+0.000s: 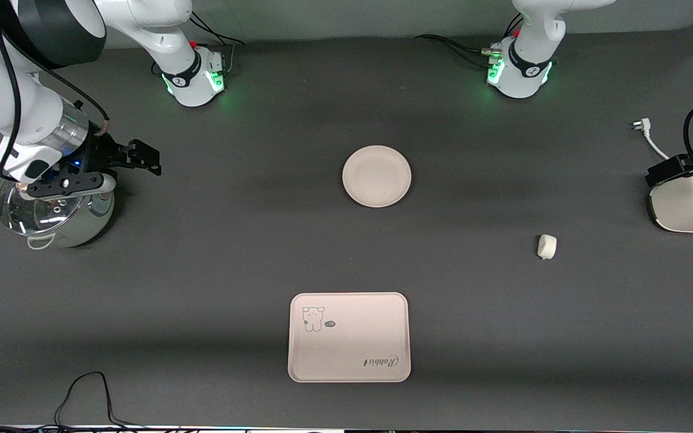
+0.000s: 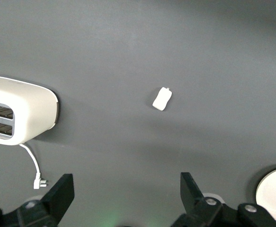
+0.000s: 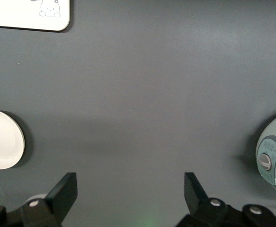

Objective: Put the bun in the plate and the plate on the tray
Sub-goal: 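Move the right gripper to the white plate while the left gripper reaches the bun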

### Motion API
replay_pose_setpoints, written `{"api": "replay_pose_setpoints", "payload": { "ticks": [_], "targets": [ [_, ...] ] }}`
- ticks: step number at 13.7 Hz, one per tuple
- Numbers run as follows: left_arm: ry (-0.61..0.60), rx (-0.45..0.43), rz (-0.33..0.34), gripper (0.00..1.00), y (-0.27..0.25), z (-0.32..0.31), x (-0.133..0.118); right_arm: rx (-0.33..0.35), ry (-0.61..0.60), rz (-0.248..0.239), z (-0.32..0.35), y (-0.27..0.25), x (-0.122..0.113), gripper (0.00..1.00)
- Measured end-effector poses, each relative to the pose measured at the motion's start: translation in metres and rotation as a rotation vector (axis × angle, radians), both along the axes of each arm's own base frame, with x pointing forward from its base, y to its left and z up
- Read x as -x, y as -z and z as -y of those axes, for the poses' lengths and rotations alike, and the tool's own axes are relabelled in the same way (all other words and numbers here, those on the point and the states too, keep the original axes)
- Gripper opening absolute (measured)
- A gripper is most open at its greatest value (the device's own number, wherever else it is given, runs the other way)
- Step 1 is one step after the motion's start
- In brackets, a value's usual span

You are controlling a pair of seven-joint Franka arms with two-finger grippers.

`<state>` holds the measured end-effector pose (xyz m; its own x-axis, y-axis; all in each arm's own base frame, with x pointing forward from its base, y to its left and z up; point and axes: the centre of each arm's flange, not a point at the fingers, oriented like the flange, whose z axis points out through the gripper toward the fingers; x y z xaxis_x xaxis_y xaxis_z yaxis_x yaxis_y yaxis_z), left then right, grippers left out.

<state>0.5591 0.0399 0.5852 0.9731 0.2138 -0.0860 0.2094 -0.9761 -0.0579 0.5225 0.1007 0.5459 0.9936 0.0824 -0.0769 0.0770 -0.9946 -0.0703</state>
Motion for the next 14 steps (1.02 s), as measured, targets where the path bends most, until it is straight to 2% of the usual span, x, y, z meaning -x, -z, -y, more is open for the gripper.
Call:
{"api": "replay_pose_setpoints", "payload": {
  "ticks": [7,14],
  "targets": [
    [0.025,-0.002,0.003,1.0,-0.005,-0.003,0.0,-0.001,0.0,0.005,0.0,0.0,-0.001,1.0],
    [0.077,0.008,-0.077,1.0,-0.006,0.006,0.011,-0.068,-0.007,0.0,-0.034,0.004,0.005,1.0]
  ]
}}
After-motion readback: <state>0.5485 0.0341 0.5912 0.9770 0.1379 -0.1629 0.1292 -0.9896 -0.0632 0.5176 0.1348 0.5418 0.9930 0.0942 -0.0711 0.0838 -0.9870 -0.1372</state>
